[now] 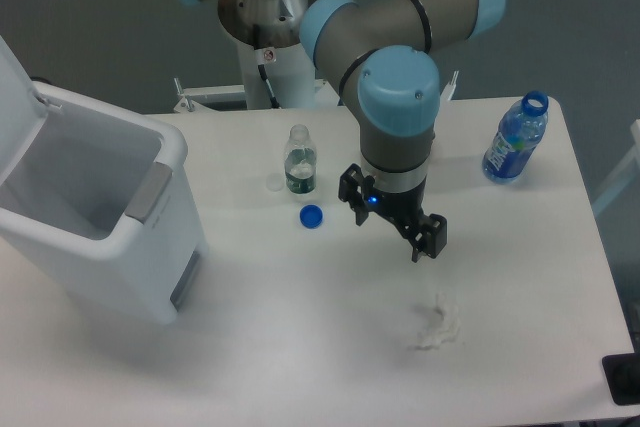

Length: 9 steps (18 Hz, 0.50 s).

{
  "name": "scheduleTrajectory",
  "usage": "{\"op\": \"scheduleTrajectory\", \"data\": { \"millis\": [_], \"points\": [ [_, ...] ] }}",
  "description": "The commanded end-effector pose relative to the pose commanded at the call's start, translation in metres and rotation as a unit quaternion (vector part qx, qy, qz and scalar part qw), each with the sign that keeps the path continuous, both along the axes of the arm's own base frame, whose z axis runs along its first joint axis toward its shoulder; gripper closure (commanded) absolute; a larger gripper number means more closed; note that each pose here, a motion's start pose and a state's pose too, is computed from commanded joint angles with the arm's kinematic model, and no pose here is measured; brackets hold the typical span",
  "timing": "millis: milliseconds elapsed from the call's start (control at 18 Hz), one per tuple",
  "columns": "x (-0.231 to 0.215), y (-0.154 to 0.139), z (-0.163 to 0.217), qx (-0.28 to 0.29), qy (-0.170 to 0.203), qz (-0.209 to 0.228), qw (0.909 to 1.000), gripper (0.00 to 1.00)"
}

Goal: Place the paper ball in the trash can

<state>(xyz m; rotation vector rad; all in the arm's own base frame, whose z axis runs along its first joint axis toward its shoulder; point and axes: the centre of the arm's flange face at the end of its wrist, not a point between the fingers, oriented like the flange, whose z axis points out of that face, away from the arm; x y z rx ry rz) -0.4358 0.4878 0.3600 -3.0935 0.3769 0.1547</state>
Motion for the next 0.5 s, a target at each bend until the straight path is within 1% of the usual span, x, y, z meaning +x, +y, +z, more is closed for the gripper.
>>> {"op": "scheduleTrajectory", "data": {
  "millis": [167, 278, 500],
  "points": [
    [-0.018, -0.008, -0.008, 0.0, 0.001, 0.013, 0.9999, 0.0],
    [-0.024, -0.009, -0.017, -0.004, -0.003, 0.017, 0.9998, 0.0],
    [-0.035, -0.014, -0.021, 0.0, 0.004, 0.025, 0.9997, 0.0]
  ]
}}
